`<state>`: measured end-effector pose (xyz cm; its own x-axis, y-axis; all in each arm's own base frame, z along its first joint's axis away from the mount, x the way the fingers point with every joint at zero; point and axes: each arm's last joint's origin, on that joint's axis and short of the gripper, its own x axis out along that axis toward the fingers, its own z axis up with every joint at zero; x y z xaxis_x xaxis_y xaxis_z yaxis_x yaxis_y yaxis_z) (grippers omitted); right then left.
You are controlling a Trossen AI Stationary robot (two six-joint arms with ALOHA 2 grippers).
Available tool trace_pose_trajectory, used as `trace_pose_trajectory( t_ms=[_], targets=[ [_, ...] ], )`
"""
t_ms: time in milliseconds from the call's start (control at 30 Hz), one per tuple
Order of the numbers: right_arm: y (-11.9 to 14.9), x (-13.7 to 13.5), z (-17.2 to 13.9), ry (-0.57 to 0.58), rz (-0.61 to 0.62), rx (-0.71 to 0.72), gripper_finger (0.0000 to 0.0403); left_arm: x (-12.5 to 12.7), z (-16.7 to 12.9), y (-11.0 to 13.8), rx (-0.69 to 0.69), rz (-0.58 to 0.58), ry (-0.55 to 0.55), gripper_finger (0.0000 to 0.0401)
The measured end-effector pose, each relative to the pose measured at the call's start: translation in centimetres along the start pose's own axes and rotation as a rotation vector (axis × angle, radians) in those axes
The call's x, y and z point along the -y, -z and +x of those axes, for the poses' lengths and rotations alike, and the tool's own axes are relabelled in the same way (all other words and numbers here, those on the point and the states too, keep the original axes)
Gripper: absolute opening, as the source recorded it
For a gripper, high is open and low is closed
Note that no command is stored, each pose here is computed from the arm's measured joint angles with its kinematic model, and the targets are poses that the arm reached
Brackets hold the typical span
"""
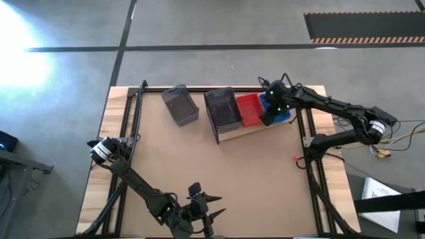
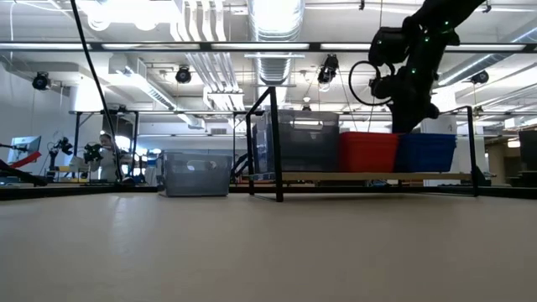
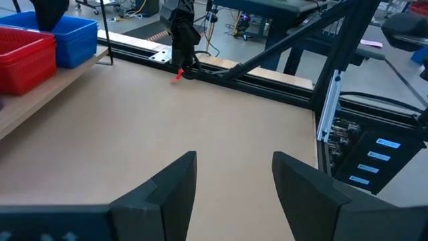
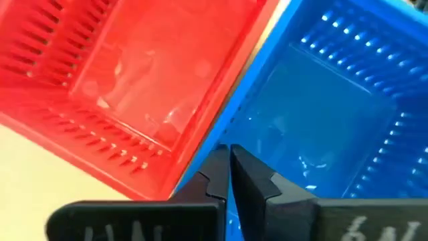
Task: Stack baskets on shelf by color
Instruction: Adjust the bin on the shelf, then stack the black bin on the other black bin on the shelf
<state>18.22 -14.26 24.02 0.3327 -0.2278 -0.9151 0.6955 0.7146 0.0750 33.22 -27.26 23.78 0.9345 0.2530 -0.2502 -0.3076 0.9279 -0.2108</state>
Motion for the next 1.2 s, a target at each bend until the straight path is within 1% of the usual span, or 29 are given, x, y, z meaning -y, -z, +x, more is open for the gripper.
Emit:
trace_pose_trajectory(
  t_ms=[100,267,400,500,633,733,800,833,900,1000,1067,1200],
  targets=[
    [-0.2,-0.1,-0.1,-0.028,0.007,0.023,0.0009,0.0,0.0,0.0,0.000,0.000,0.000,0.0180],
    [-0.4,-0.1,-0.2,-0.015,0.001,0.039,0.0009,0.0,0.0,0.0,0.000,0.000,0.000,0.0180],
    [-0.3,0.1,-0.5,0.038,-0.019,0.057,0.0009,0.0,0.0,0.0,0.000,0.000,0.000,0.0180],
    [-0.2,0.1,-1.1,0.055,-0.047,0.082,0.0009,0.0,0.0,0.0,0.000,0.000,0.000,0.0180],
    [0.2,0.1,-2.8,0.114,-0.096,0.151,0.0009,0.0,0.0,0.0,0.000,0.005,0.000,0.0180],
    [0.9,-0.7,-4.8,0.170,-0.144,0.239,0.0009,-0.1,0.0,-0.1,-0.001,0.022,-0.003,0.0180],
    [1.8,-1.8,-6.3,0.163,-0.174,0.311,0.0009,-0.5,-0.1,-0.8,-0.007,0.037,-0.015,0.0180],
    [2.3,-2.4,-7.0,0.147,-0.187,0.346,0.0009,-0.9,-0.3,-1.6,-0.010,0.041,-0.022,0.0180],
    [3.9,-4.0,-7.9,0.089,-0.215,0.402,0.0009,-2.1,-0.8,-3.6,-0.019,0.051,-0.052,0.0179],
    [6.9,-6.5,-8.3,-0.041,-0.279,0.456,0.0009,-5.1,-1.4,-6.4,-0.078,0.037,-0.130,0.0175],
    [9.1,-8.2,-7.7,-0.117,-0.322,0.480,0.0009,-7.8,-1.3,-8.1,-0.150,0.034,-0.187,0.0174],
    [13.9,-11.4,-5.3,-0.203,-0.376,0.557,0.0009,-13.8,-0.4,-10.8,-0.345,0.042,-0.283,0.0173]
  ],
)
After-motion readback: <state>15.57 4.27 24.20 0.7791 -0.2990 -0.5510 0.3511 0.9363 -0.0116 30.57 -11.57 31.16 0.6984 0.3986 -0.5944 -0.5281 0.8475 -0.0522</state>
